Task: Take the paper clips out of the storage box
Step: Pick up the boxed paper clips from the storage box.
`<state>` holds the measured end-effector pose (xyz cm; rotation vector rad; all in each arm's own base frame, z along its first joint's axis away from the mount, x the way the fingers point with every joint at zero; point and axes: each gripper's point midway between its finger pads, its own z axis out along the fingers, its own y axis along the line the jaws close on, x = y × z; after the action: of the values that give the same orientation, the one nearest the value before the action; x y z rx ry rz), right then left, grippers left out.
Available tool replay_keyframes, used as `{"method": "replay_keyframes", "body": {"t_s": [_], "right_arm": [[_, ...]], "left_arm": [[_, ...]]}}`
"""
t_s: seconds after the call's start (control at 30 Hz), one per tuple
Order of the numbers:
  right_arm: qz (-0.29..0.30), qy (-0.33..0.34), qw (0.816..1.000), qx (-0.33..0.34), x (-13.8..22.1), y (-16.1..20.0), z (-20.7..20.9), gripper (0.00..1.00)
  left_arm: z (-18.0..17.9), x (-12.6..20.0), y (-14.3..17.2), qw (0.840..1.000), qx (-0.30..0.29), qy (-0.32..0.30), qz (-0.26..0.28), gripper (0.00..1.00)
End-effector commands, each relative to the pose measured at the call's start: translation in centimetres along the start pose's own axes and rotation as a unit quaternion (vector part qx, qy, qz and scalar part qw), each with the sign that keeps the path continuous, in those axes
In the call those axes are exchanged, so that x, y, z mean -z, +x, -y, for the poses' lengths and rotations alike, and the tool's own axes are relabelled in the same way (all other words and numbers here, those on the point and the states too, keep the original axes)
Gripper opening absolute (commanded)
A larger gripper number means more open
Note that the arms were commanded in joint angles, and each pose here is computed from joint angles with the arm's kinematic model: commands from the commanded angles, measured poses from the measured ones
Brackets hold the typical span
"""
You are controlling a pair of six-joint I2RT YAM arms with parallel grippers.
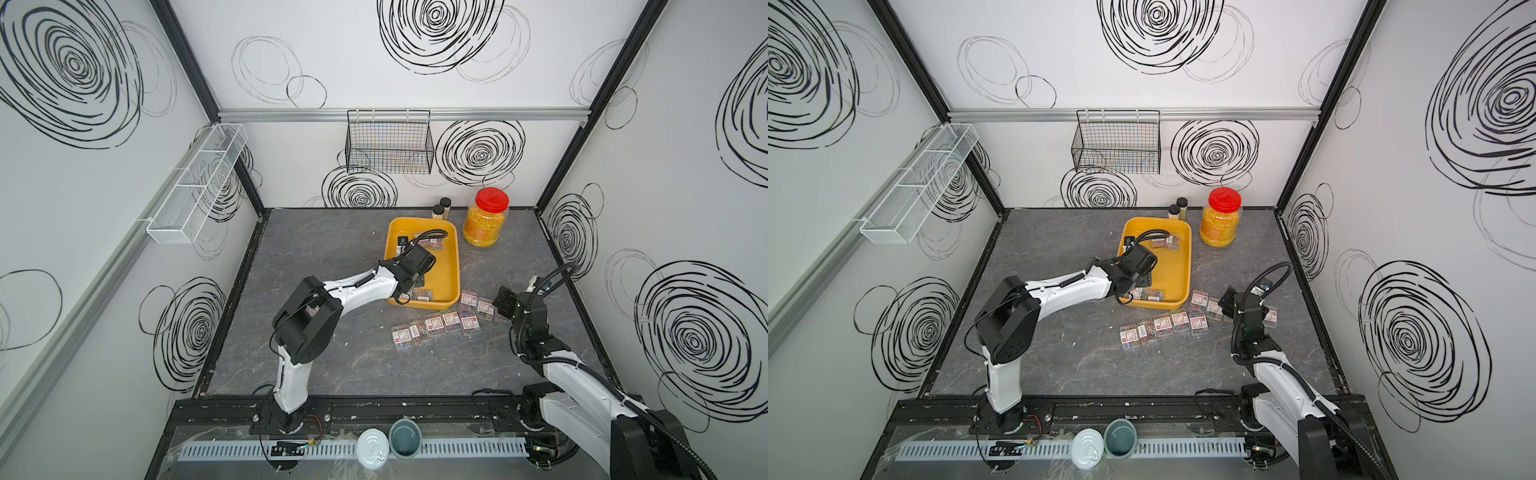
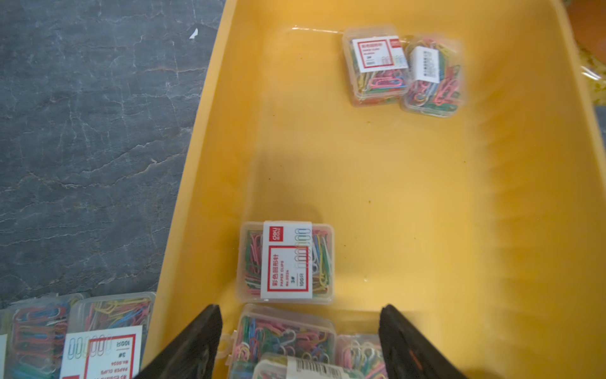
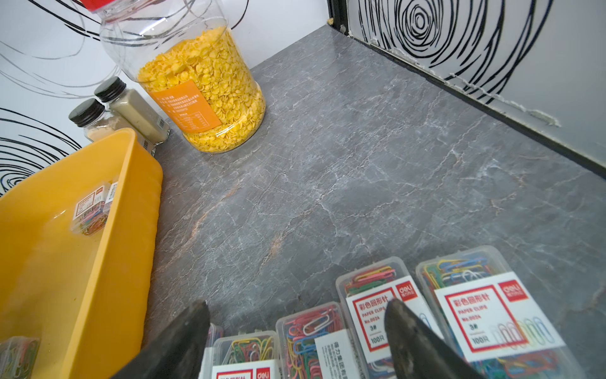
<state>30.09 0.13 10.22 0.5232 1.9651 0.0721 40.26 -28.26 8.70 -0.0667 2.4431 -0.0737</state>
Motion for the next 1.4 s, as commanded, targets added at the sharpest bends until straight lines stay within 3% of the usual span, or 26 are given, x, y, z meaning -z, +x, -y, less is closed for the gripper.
{"method": "replay_keyframes", "body": {"t_s": [0.0,0.17,0.3,0.87,1.1,1.27,1.37], "right_arm": [[0.023,-0.008,1.0,-0.003,0.1,-1.6,-0.9,0.86],[0.023,-0.005,1.0,-0.001,0.0,-1.6,-0.9,0.86],[0.02,-0.004,1.0,0.002,-0.1,-1.6,-1.0,0.86],[0.019,0.003,1.0,0.011,-0.2,-1.5,-1.2,0.86],[0.021,0.004,1.0,0.011,-0.2,-1.5,-1.3,0.86],[0.022,0.003,1.0,0.012,-0.1,-1.5,-1.3,0.86],[0.023,0.002,1.0,0.011,-0.1,-1.5,-1.2,0.86]], "left_arm": [[0.1,-1.1,-0.6,1.0,-0.002,0.002,0.001,0.84],[-0.2,-3.3,-0.3,1.0,-0.008,0.005,-0.021,0.88],[-0.1,-4.6,-0.1,0.999,-0.014,0.007,-0.032,1.0],[-0.8,-7.6,0.7,0.997,-0.033,-0.01,-0.063,1.0],[-0.7,-7.8,0.4,0.997,-0.038,-0.009,-0.066,0.86],[-0.7,-8.3,0.6,0.996,-0.039,-0.012,-0.074,0.96],[-0.5,-8.6,0.8,0.996,-0.041,-0.011,-0.078,0.96]]}}
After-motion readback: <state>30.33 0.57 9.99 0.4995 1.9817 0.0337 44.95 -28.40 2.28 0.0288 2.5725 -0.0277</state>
